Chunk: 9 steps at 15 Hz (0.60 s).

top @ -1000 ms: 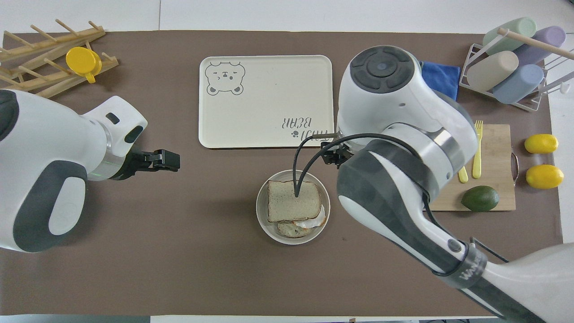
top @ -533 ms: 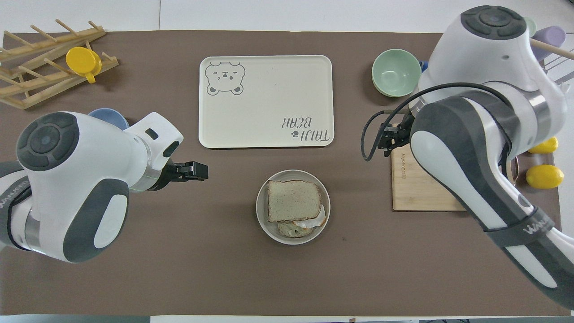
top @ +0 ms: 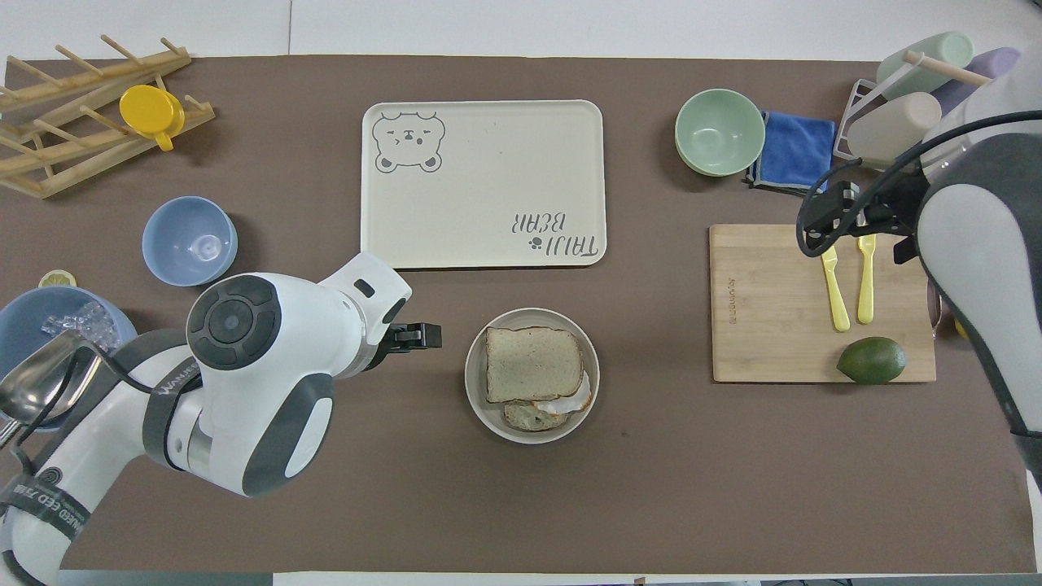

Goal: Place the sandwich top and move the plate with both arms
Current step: 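Grasp the plate rim with the left gripper while the right gripper rests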

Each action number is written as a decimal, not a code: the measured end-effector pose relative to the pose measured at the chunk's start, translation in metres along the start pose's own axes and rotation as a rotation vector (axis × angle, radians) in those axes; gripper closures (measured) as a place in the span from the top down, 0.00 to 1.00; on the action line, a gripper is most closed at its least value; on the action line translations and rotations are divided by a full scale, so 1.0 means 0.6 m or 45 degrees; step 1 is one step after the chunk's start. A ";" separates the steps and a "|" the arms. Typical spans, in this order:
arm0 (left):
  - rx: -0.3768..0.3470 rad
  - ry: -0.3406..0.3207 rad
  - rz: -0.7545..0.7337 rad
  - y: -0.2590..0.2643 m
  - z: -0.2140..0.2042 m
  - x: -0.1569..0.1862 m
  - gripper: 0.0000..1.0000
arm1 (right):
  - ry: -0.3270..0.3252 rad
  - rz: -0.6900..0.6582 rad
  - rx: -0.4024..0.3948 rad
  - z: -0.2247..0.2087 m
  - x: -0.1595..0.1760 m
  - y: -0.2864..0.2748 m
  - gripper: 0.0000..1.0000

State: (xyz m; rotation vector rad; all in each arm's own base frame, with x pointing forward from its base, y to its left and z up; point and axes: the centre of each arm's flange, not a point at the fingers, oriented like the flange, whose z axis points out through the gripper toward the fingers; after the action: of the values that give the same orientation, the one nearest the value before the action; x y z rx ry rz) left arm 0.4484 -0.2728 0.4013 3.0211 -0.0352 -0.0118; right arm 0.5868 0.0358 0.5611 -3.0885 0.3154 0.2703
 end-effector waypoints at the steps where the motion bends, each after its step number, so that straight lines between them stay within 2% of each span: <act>1: 0.001 -0.001 0.000 0.002 0.005 0.000 1.00 | 0.003 0.014 0.021 -0.008 -0.002 0.014 1.00; 5: -0.022 0.020 0.015 0.022 0.020 -0.007 1.00 | -0.029 0.028 0.031 -0.035 -0.032 0.035 1.00; 9: -0.041 0.000 0.016 0.047 0.083 -0.034 0.97 | -0.071 0.014 0.030 -0.044 -0.062 0.053 1.00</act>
State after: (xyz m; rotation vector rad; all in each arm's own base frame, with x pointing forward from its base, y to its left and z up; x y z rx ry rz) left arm 0.4270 -0.3062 0.3556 2.9885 -0.0538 -0.0112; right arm 0.5488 0.0109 0.5935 -3.0507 0.3314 0.3498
